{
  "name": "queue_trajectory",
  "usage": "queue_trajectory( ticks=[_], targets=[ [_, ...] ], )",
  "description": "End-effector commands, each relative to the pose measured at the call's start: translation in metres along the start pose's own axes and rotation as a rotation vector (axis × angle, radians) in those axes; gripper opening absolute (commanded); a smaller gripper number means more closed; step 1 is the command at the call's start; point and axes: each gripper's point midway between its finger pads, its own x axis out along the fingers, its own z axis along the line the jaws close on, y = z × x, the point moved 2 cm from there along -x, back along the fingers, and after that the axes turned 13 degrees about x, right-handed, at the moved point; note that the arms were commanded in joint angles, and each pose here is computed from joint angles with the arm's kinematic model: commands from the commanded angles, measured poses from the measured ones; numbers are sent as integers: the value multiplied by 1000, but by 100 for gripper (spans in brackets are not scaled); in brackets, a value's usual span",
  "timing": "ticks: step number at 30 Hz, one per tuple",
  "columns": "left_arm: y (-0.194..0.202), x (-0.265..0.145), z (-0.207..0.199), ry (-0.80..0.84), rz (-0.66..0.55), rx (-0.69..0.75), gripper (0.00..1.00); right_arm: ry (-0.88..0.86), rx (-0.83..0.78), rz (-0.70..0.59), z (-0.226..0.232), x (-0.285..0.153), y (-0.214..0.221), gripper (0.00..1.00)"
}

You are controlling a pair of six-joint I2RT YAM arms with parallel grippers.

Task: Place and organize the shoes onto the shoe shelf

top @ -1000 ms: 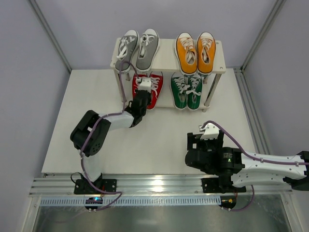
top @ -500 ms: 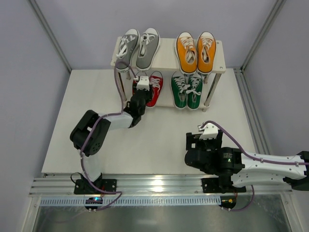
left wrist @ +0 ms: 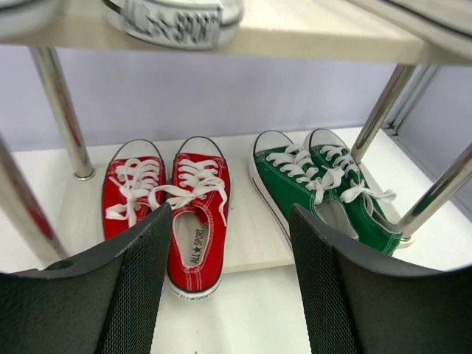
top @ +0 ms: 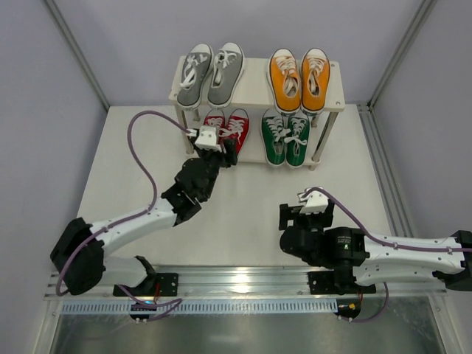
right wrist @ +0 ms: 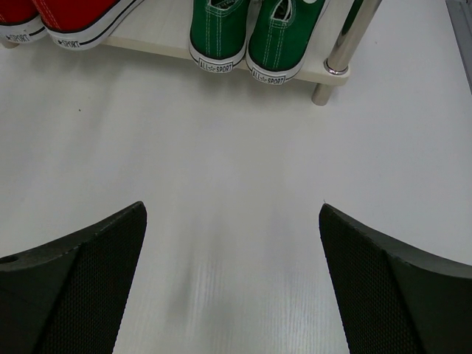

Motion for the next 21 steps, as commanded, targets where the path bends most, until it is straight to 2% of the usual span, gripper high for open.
queue_trajectory(
  ticks=[1, 2, 5, 7, 8, 9, 10, 13, 15, 17, 19, 20, 21],
  targets=[
    [4, -27, 24, -67, 118, -28, 64, -15, 65, -20, 6, 2, 0, 98],
    [-14, -37, 33, -69, 99, -61, 64, -17, 72, -20, 7, 2, 2, 98],
    [-33, -64, 46, -32, 139, -79, 54, -13, 79, -34, 8, 2, -2, 98],
    [-47, -76, 56, -37, 144, -81, 40, -8, 40, -49, 9, 3, -7, 98],
    [-51, -85, 67, -62, 163, -64, 32, -15, 52, -63, 14, 2, -15, 98],
    [-71, -88, 79, -106, 134, -78, 8, -19, 45, -70, 16, 2, -19, 99],
    [-77, -93, 100, -219, 128, -70, 0, -24, 32, -76, 19, 1, -23, 99],
    [-108, -96, 135, -372, 99, -1, 0, -59, 18, -82, 30, -1, -36, 99],
    [-120, -86, 163, -473, 127, 50, 0, -106, 19, -75, 41, -4, -44, 99],
    [-120, -67, 168, -434, 149, 25, 0, -149, 39, -71, 52, -6, -51, 99],
    [-119, -47, 190, -461, 185, 13, 0, -185, 29, -61, 59, -8, -55, 99],
    [-120, -36, 188, -412, 185, -6, 0, -196, 32, -60, 62, -9, -56, 99],
    [-119, -29, 202, -442, 189, -10, 0, -200, 27, -59, 63, -9, -58, 99]
  ],
)
